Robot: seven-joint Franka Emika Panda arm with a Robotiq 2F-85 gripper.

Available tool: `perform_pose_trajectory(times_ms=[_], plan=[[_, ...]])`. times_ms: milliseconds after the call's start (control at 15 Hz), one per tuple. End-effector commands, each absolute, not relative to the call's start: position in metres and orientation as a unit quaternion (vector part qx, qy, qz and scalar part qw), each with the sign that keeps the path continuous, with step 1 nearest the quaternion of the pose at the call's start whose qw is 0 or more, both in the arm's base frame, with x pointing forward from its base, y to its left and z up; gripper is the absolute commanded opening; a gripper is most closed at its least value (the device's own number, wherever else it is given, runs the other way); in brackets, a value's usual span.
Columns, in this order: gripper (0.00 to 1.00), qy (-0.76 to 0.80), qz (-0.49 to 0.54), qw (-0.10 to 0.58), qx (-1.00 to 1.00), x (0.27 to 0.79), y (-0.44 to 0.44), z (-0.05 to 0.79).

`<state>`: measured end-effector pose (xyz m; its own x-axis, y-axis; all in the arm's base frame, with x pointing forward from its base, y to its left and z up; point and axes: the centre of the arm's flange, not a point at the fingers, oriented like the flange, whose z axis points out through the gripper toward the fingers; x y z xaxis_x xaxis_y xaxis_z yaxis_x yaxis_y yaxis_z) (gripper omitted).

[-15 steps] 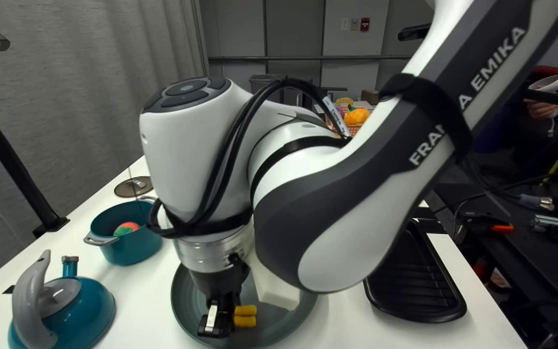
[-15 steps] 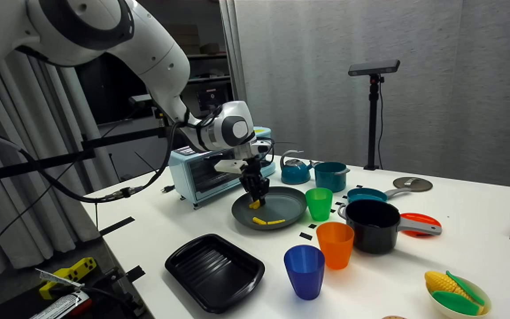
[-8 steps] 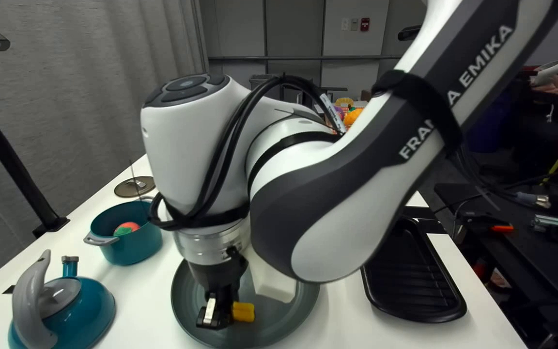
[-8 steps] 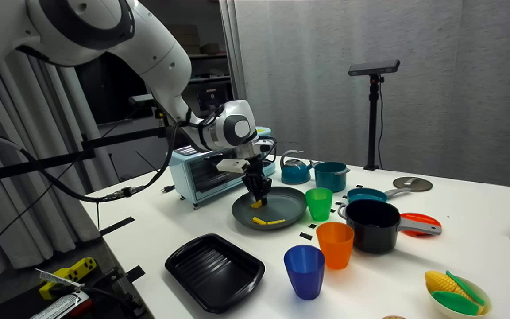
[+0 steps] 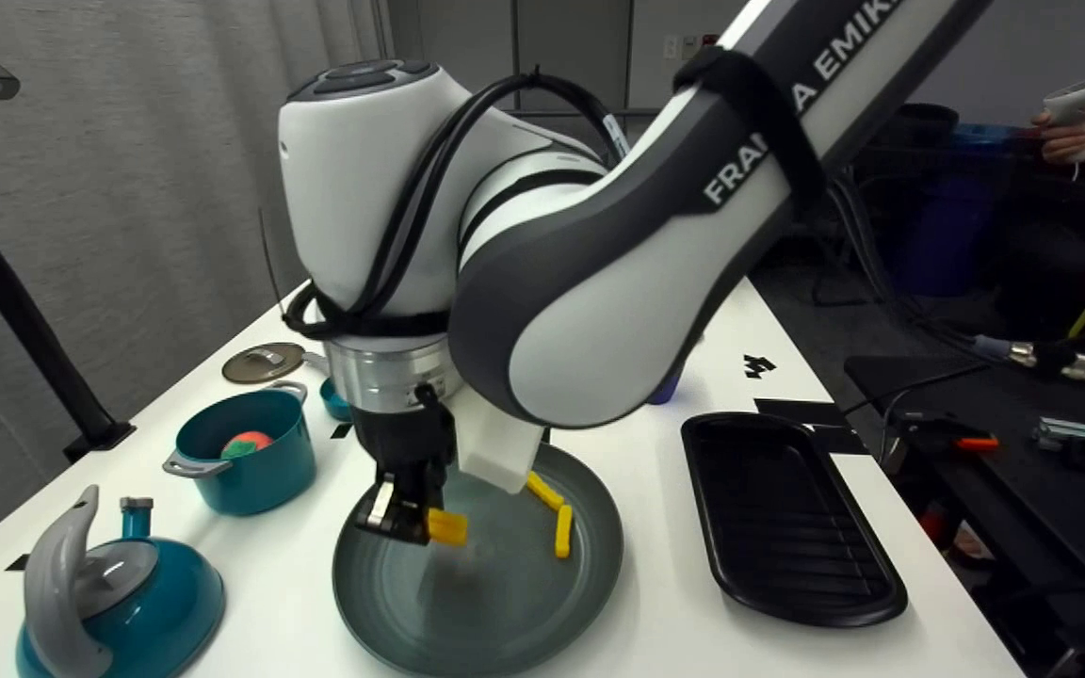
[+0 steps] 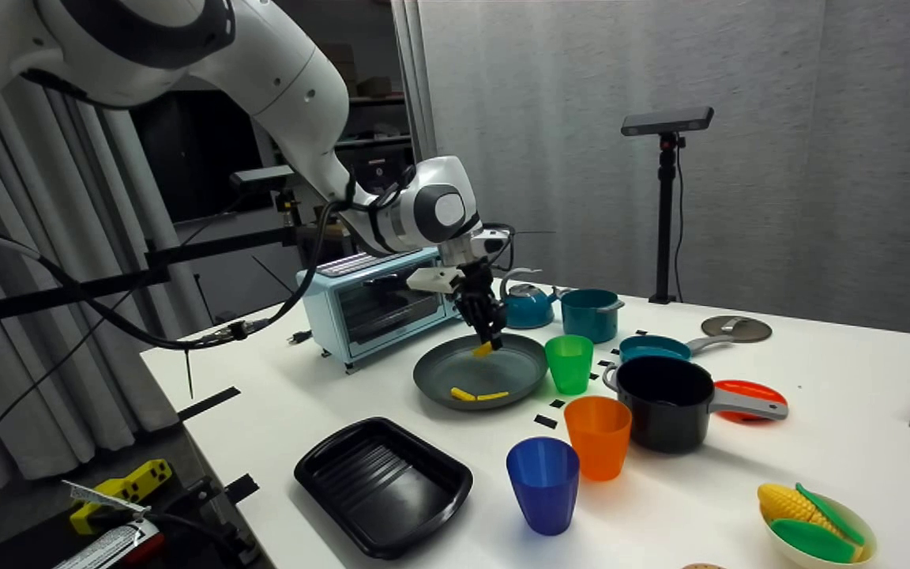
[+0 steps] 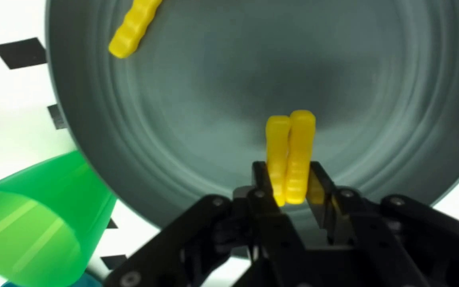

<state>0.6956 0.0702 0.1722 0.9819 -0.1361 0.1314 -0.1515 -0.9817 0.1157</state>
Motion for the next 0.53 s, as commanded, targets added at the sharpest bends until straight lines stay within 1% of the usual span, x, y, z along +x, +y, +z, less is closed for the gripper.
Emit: perform_pose_trajectory(times_ms=[0,467], plan=[[0.07,-0.102,0.069,0.061,0.991,0.701,0.051,0.201],[0.07,-0.166,0.092,0.08,0.979,0.71,0.013,0.223]])
